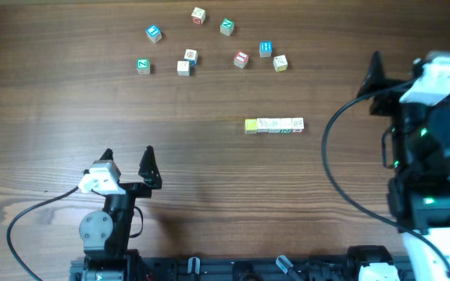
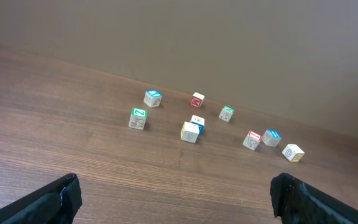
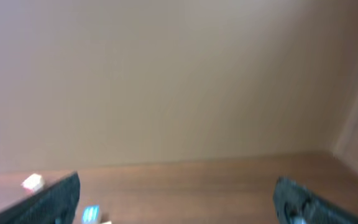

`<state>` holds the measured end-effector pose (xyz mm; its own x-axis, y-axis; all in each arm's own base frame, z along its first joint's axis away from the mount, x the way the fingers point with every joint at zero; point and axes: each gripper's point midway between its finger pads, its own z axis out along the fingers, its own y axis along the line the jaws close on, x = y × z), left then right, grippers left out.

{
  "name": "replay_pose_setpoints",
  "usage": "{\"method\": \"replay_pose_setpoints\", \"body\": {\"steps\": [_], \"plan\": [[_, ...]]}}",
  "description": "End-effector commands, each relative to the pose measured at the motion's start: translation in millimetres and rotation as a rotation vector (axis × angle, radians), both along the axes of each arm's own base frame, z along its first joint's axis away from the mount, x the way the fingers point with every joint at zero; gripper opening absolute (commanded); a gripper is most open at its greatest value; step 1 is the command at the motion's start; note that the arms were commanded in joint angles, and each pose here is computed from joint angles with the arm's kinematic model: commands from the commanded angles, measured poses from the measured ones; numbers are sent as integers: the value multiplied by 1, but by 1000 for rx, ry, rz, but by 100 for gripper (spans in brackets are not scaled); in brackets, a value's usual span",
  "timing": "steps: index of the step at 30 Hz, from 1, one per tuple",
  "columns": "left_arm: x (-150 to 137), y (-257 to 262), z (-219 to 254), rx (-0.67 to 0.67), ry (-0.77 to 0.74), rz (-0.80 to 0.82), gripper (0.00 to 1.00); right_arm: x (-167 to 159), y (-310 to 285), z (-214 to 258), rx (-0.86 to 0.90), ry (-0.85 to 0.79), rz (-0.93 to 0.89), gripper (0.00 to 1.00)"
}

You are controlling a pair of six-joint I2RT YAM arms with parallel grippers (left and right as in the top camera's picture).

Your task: Form a horizontal line

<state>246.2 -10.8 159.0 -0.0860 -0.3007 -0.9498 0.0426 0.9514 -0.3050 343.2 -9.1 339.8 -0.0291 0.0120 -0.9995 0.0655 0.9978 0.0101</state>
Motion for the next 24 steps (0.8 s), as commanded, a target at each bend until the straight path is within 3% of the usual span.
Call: {"method": "replay_pose_setpoints", "body": {"steps": [1, 15, 24], "plan": [[0, 2, -2, 21, 3, 9, 100, -10, 31, -35, -28, -48, 213, 100], [0, 2, -2, 21, 3, 9, 100, -42, 42, -188, 27, 168, 271, 100], [0, 2, -2, 21, 3, 9, 100, -70, 46, -222, 61, 207, 290, 100]]}}
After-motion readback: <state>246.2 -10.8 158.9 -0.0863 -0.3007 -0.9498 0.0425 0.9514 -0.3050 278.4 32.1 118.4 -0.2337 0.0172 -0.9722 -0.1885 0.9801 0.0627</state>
